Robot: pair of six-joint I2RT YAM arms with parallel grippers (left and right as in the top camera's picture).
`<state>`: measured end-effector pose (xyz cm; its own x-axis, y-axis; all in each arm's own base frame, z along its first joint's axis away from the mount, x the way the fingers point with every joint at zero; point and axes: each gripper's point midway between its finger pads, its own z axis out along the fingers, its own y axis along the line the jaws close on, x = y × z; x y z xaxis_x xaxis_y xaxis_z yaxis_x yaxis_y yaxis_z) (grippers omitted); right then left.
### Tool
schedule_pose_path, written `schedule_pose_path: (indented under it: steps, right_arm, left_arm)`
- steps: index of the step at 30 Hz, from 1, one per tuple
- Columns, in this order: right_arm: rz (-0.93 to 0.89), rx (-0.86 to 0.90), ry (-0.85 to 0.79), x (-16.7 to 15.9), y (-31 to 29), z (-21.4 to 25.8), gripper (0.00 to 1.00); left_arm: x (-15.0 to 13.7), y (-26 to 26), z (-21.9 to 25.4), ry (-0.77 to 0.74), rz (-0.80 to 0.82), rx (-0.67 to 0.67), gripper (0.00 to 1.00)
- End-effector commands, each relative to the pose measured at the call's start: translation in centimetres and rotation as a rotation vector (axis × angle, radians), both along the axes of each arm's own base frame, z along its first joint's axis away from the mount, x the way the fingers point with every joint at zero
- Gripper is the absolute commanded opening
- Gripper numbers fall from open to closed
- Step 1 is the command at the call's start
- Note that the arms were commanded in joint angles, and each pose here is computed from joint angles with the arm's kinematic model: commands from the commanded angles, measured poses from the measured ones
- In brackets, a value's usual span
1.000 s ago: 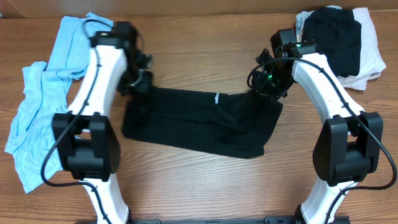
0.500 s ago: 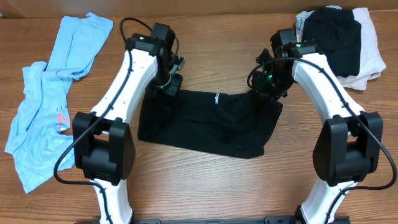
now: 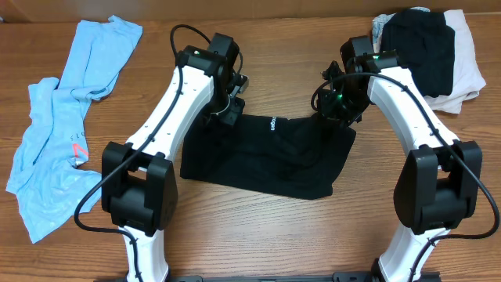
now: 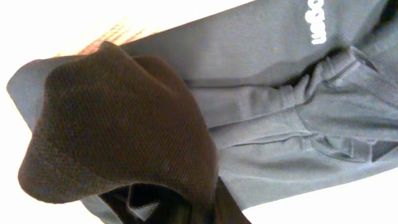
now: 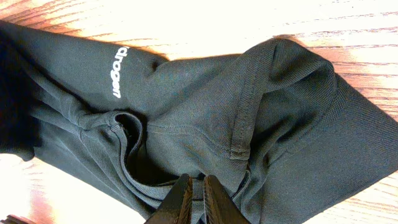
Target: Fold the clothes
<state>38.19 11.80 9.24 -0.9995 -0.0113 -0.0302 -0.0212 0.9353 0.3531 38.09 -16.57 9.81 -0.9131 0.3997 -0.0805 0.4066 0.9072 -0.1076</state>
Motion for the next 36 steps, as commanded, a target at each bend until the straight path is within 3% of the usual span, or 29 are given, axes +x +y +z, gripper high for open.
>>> schedule_pose_path:
  steps: [1, 3, 8, 10, 13, 14, 21, 26, 29, 33, 36]
  right_arm:
    - [-0.006, 0.006, -0.052, 0.6, 0.0, 1.7, 0.12]
    - [-0.006, 0.005, -0.051, 0.5, 0.0, 1.7, 0.16]
    - [-0.006, 0.005, -0.049, 0.5, -0.1, 1.7, 0.17]
    - [-0.006, 0.005, -0.052, 0.5, -0.1, 1.7, 0.17]
    - [-0.006, 0.007, -0.063, 0.8, 0.0, 1.8, 0.18]
    - [-0.006, 0.007, -0.067, 0.9, 0.0, 1.8, 0.18]
    - [-0.005, 0.009, -0.074, 1.1, 0.0, 1.8, 0.22]
    - [-0.008, -0.011, -0.074, 1.1, -0.3, 1.7, 0.22]
    - [-0.008, -0.014, -0.073, 1.0, -0.3, 1.7, 0.22]
    - [-0.008, -0.014, -0.073, 1.0, -0.3, 1.7, 0.22]
    - [-0.009, -0.014, -0.073, 1.0, -0.3, 1.7, 0.22]
  left_arm:
    - [-0.2, -1.2, 0.8, -0.01, -0.007, -0.022, 0.65]
    - [-0.3, -0.6, 0.7, -0.012, -0.025, 0.013, 0.85]
    - [-0.7, 2.7, 0.6, 0.035, 0.051, 0.077, 0.92]
    - [-0.7, 3.7, 0.6, 0.056, 0.077, 0.062, 0.88]
    - [-0.8, 4.0, 0.6, 0.082, 0.035, -0.017, 0.7]
    - [-0.9, 3.9, 0.5, 0.087, 0.002, -0.039, 0.68]
    - [-1.3, 3.9, -3.2, 0.074, -0.123, -0.046, 0.71]
    - [-2.0, 4.1, -5.4, 0.081, -0.129, -0.044, 0.63]
    - [-2.0, 4.1, -5.5, 0.083, -0.128, -0.044, 0.53]
    - [-2.0, 4.1, -5.5, 0.084, -0.127, -0.044, 0.21]
    - [-2.0, 4.0, -5.5, 0.084, -0.13, -0.048, 0.04]
